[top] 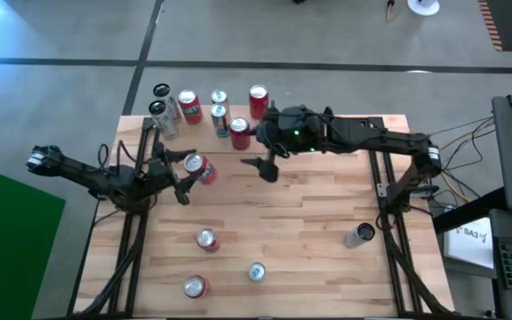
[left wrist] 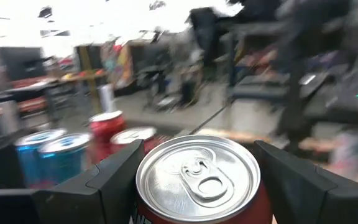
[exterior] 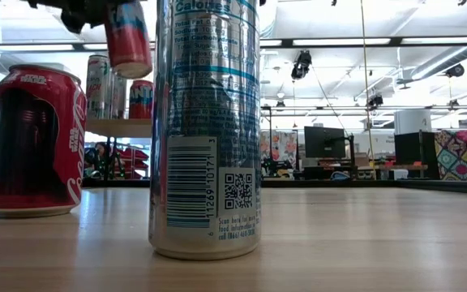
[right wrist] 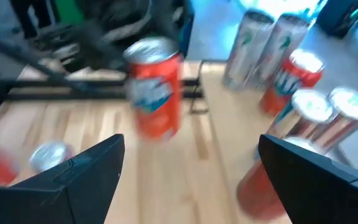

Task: Place canned beverage on shelf
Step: Put the red soda can on the shelf aligned with the other red soda cans

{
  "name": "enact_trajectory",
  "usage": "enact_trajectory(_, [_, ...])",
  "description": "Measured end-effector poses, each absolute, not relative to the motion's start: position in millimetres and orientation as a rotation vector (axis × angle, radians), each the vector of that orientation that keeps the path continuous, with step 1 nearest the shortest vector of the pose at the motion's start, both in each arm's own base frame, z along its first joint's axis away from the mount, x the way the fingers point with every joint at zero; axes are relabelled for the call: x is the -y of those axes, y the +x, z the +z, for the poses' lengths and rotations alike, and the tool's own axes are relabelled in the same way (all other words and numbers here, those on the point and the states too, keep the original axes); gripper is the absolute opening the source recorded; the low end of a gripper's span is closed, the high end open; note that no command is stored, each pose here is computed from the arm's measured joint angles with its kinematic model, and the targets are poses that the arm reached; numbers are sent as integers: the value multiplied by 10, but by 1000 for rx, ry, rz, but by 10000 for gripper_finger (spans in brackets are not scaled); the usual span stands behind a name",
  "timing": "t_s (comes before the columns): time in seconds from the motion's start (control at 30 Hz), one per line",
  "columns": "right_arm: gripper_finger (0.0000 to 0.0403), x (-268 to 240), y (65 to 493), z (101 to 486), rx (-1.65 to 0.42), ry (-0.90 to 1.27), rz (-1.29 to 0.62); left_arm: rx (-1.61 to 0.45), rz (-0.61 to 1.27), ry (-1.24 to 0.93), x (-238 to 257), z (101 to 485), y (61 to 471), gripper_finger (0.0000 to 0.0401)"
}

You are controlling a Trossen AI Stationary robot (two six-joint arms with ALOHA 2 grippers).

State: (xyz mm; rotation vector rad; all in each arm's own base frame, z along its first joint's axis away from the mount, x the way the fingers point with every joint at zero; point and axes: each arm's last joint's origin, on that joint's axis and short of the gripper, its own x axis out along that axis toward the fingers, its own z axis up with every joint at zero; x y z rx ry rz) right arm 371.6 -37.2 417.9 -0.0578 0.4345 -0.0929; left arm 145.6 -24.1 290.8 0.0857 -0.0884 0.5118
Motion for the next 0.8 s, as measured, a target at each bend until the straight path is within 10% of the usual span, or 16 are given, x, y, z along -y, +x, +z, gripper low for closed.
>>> enact_trajectory(0.8, [359,312,3350,3870,-544,47,-108,-167,702,161,-194,3101,1543,266])
